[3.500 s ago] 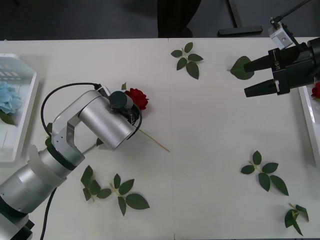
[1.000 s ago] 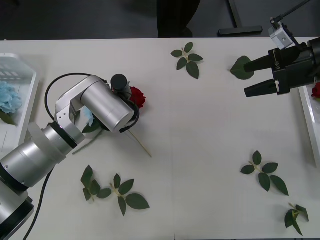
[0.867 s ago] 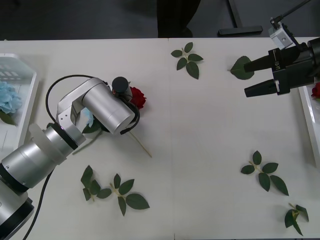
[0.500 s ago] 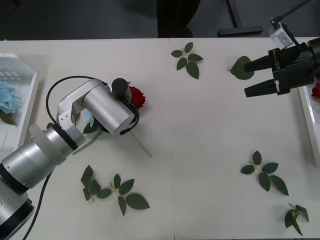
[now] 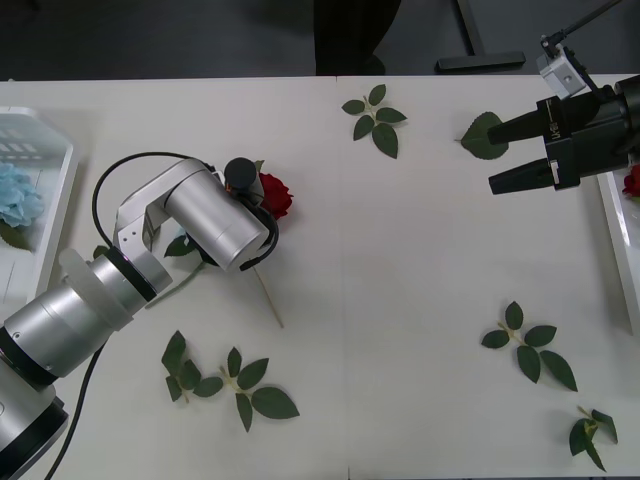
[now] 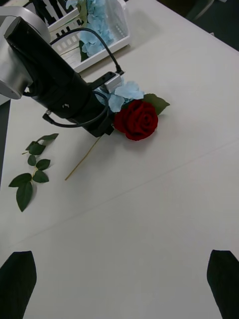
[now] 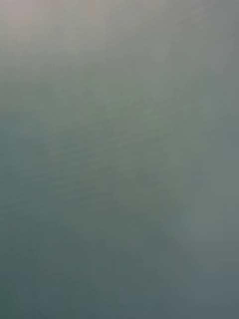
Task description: Place the red flowers into the right box and the blue flowers into the left box. If a person shows an open palm, hand one flower to the person first, then continue sorting.
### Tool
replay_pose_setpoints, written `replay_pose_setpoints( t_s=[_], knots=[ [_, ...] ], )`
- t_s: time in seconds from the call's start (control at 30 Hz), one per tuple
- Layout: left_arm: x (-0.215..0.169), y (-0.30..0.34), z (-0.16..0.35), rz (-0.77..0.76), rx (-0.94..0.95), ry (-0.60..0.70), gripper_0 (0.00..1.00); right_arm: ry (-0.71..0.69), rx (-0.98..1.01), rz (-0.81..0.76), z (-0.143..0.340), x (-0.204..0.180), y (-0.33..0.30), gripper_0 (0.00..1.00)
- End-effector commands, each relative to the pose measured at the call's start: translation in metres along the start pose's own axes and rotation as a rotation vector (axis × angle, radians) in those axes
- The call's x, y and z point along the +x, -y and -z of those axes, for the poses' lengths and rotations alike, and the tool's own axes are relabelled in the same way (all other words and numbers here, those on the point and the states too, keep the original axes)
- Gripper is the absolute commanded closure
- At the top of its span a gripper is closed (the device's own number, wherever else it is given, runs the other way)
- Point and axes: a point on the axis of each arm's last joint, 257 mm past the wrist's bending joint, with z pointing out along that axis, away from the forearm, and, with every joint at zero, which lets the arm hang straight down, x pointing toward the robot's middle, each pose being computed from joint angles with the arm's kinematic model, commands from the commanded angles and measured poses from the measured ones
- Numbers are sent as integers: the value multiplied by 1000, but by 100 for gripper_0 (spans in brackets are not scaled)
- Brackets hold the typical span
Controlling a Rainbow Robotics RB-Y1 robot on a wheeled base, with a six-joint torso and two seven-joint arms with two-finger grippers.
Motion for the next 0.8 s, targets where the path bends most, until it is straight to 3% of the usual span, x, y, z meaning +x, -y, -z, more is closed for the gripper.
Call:
replay_pose_setpoints(
  t_s=[0.03, 0.23, 0.5, 0.8],
  knots=[
    [-18, 25, 15, -32, 33, 53, 100, 8, 17, 21, 9, -6, 3, 0],
    [-34, 22, 67, -35, 51, 35, 100, 8, 17, 21, 9, -6, 3, 0],
    [-41, -4, 158, -200, 136, -61, 100, 8, 17, 21, 9, -6, 3, 0],
    [-84, -50, 223, -433, 171, -4, 100, 8, 17, 21, 9, -6, 3, 0]
  ],
)
